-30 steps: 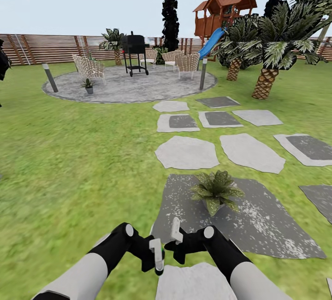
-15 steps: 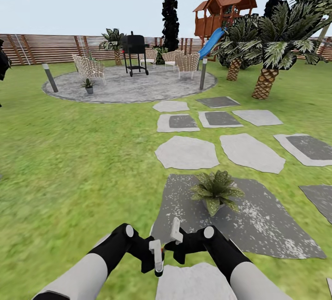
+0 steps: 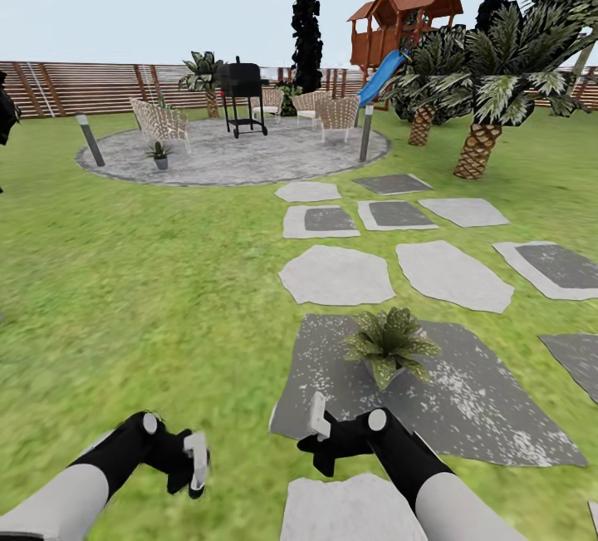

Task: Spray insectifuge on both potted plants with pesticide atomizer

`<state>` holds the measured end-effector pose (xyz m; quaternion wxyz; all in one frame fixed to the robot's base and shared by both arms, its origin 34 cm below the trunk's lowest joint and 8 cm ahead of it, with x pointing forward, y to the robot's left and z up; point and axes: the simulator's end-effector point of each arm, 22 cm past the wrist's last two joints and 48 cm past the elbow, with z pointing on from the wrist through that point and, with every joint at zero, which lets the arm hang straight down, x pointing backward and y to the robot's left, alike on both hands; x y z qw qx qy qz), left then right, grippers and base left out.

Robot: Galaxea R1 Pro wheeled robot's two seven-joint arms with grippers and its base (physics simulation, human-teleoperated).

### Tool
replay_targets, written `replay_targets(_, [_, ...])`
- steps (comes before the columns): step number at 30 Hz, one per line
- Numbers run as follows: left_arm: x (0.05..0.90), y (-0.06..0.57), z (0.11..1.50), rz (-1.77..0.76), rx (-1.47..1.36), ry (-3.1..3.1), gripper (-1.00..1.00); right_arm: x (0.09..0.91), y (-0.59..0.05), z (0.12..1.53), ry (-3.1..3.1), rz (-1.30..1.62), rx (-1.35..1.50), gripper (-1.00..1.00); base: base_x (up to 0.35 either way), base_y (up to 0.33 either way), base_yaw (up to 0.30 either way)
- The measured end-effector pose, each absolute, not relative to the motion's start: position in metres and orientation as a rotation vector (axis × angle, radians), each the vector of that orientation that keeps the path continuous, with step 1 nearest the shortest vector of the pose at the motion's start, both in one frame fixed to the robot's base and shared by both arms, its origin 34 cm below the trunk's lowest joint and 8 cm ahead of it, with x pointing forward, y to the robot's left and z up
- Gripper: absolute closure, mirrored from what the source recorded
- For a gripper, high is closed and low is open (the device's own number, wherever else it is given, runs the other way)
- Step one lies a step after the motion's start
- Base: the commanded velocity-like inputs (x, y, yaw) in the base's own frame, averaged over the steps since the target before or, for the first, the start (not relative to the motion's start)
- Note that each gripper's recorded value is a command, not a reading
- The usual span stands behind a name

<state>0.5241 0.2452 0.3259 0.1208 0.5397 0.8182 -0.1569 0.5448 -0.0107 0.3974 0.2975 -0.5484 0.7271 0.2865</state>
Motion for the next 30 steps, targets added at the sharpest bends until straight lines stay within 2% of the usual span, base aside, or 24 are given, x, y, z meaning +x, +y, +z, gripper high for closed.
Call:
replay_targets(2, [0.543,0.251,0.327,-0.425,1.357,2.420,1.00,0.550,-0.013,0.397,1.937,0.742,-1.440,1.00,0.000,0.000,0.000])
replay_targets(3, [0.549,0.254,0.325,-0.405,1.257,2.436,1.00,0.560,-0.018,0.396,1.946,0.686,-1.404,-1.00,0.000,0.000,0.000])
replay_targets(4, [0.561,0.261,0.316,-0.333,1.029,2.474,1.00,0.585,-0.034,0.384,1.986,0.521,-1.295,-1.00,0.000,0.000,0.000])
replay_targets(10, [0.560,0.297,0.290,-0.137,0.509,2.565,1.00,0.596,-0.060,0.358,2.085,0.352,-1.123,-1.00,0.000,0.000,0.000])
replay_targets(14, [0.545,0.302,0.282,-0.084,0.319,2.495,1.00,0.598,-0.079,0.347,2.114,0.281,-0.929,-1.00,0.000,0.000,0.000])
replay_targets(18, [0.524,0.311,0.272,-0.031,0.119,2.491,1.00,0.565,-0.105,0.327,2.079,0.147,-0.766,-1.00,0.000,0.000,0.000])
replay_targets(25, [0.497,0.343,0.268,0.130,-0.034,2.439,1.00,0.525,-0.148,0.312,2.097,0.006,-0.483,-1.00,0.000,0.000,0.000])
replay_targets(26, [0.497,0.346,0.269,0.138,-0.059,2.428,1.00,0.525,-0.162,0.310,2.128,-0.014,-0.358,-1.00,0.000,0.000,0.000])
replay_targets(30, [0.496,0.357,0.270,0.152,-0.127,2.420,1.00,0.525,-0.190,0.307,2.145,-0.058,-0.309,-1.00,0.000,0.000,0.000])
